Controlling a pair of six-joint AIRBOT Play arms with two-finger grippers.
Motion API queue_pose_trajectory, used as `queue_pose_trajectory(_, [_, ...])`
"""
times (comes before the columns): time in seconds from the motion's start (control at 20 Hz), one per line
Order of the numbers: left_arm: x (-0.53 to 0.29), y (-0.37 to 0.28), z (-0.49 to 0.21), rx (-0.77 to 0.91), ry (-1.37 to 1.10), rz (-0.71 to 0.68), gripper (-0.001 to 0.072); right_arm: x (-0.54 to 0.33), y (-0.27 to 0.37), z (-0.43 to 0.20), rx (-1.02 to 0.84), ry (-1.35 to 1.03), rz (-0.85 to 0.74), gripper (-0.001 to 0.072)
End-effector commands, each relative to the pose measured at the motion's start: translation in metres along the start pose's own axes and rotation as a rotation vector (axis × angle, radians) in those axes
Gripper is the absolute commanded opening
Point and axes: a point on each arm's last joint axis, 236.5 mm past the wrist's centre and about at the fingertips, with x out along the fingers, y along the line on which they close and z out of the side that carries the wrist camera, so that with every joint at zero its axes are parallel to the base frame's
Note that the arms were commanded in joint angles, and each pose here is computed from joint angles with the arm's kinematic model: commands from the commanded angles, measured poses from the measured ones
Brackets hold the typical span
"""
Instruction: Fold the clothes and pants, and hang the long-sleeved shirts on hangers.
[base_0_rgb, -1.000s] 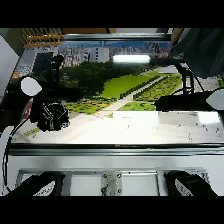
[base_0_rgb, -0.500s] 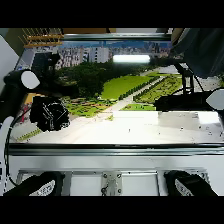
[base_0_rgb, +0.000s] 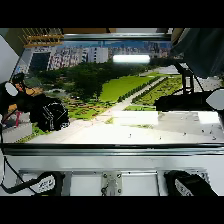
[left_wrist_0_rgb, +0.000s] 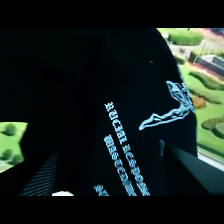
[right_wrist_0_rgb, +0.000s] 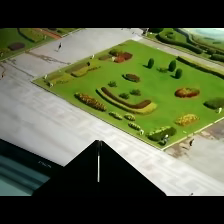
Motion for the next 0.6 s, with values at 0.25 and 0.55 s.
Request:
queue_pose_trajectory(0.25, [0.038, -0.064, -0.013, -0.018, 0.077, -0.182, 0.0005, 0.0, 0.0, 0.0, 0.0, -0.001, 0.001, 0.002])
queue_pose_trajectory(0.55, [-0.181, -0.251, 0.029, 0.349, -0.351, -0.587, 0.0005, -0.006, -0.003, 0.01, -0.108, -0.034, -0.017, 0.0015])
